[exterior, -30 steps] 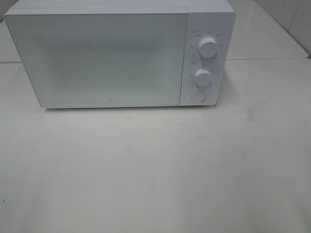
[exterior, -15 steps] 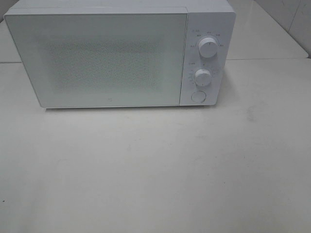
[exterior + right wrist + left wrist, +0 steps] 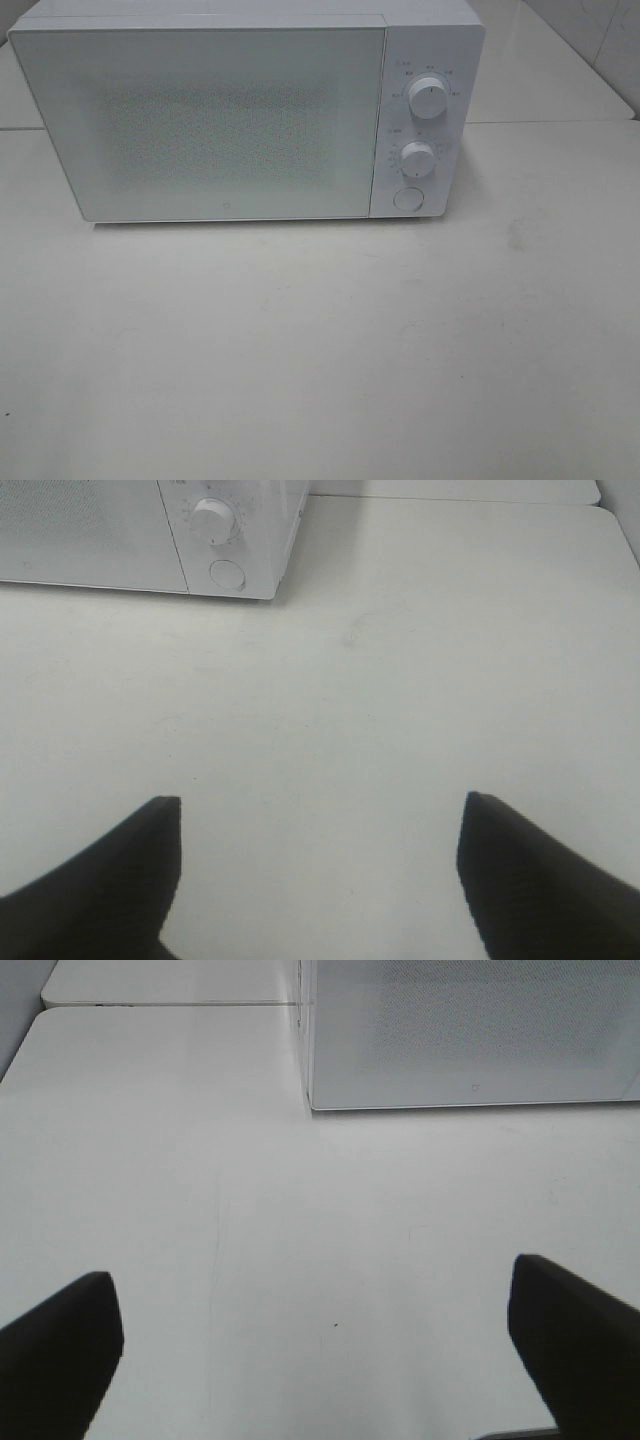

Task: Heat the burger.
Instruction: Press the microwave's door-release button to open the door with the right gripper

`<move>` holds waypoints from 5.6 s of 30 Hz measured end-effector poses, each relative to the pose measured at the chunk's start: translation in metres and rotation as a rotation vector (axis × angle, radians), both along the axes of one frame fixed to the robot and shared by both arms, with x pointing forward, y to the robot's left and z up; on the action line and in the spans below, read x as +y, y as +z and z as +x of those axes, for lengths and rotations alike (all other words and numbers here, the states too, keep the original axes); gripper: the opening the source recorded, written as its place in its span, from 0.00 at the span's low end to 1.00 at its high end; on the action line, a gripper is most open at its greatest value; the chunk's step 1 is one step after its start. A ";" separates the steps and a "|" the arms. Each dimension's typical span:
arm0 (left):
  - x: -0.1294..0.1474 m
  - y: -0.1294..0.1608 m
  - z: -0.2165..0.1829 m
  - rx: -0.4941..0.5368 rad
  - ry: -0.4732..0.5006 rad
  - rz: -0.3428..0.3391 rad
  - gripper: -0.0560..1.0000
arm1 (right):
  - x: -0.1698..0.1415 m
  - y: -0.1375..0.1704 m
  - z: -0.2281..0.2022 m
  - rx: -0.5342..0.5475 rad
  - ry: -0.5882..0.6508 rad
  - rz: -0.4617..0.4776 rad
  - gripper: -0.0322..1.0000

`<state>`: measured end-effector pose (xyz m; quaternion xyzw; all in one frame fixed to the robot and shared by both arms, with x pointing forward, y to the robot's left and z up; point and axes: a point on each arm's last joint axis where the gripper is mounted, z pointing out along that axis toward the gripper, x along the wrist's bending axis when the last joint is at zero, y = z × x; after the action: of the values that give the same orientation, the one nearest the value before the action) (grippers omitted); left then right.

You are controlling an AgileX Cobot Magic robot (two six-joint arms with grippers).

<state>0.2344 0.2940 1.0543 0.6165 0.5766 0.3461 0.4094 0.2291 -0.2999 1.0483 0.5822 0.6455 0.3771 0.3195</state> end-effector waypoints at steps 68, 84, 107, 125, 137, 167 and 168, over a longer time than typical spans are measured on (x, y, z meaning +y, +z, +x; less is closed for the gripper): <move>0.000 0.000 0.000 0.000 0.000 0.000 0.99 | 0.028 -0.007 0.209 -0.250 -0.007 0.049 0.75; 0.000 0.000 0.000 0.000 0.000 0.000 0.99 | 0.017 -0.057 0.216 -0.437 -0.141 0.066 0.75; 0.000 0.000 0.000 0.000 0.000 0.000 0.99 | 0.073 -0.111 0.202 -0.334 -0.104 -0.018 0.75; 0.000 0.000 0.000 0.000 0.000 0.000 0.99 | 0.128 -0.128 0.184 -0.269 -0.020 -0.042 0.75; 0.000 0.000 0.000 0.000 0.000 0.000 0.99 | 0.133 -0.129 0.182 -0.242 -0.101 0.169 0.75; 0.000 0.000 0.000 0.000 0.000 0.000 0.99 | 0.140 -0.127 0.181 -0.029 -0.512 1.319 0.43; 0.000 0.000 0.000 0.000 0.000 0.000 0.99 | 0.141 -0.127 0.181 -0.015 -0.514 1.346 0.35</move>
<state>0.2344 0.2940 1.0543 0.6165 0.5766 0.3461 0.4094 0.4098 -0.1593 0.9212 0.7838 0.1135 0.6100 -0.0255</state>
